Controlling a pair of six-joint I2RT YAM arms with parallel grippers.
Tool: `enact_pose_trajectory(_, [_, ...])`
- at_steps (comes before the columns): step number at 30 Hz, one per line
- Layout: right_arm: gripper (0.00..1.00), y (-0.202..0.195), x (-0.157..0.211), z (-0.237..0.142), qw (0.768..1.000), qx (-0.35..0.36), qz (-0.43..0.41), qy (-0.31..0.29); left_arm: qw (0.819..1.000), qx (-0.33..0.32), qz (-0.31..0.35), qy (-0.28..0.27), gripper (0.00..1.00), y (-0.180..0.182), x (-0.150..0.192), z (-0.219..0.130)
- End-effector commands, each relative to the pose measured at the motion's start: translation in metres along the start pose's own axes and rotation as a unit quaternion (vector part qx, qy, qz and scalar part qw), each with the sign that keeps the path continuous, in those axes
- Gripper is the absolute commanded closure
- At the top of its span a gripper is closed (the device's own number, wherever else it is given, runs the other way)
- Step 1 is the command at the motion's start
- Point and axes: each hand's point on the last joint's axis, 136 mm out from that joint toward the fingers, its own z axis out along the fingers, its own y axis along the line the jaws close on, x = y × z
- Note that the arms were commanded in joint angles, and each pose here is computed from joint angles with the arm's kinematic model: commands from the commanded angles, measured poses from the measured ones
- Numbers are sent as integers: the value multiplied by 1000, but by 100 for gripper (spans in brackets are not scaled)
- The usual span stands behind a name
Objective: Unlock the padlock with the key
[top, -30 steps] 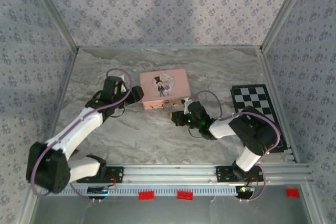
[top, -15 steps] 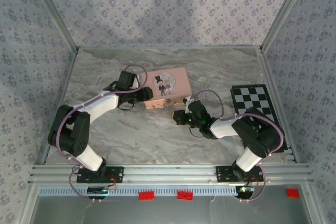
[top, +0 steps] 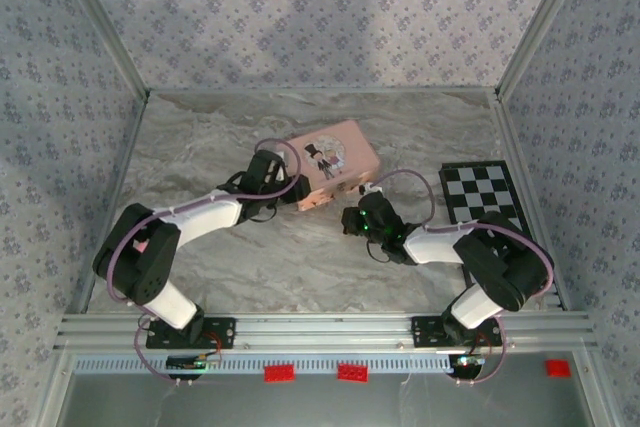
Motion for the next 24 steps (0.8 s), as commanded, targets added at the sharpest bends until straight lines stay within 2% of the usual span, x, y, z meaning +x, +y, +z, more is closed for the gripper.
enact_pose_trajectory(1, [100,7,-31,-3,998,16,16,-53,997,-5,9,73,48,-4,55,3])
enact_pose_trajectory(9, [100,-7,-41,-4,996,51,29,-67,996,20,22,88,48,-29,81,7])
enact_pose_trajectory(19, [100,-24,-61,0,995,61,56,-62,994,24,25,102,50,-36,98,13])
enact_pose_trajectory(24, [100,-23,-62,3,996,50,55,-57,997,37,18,62,50,-39,84,-3])
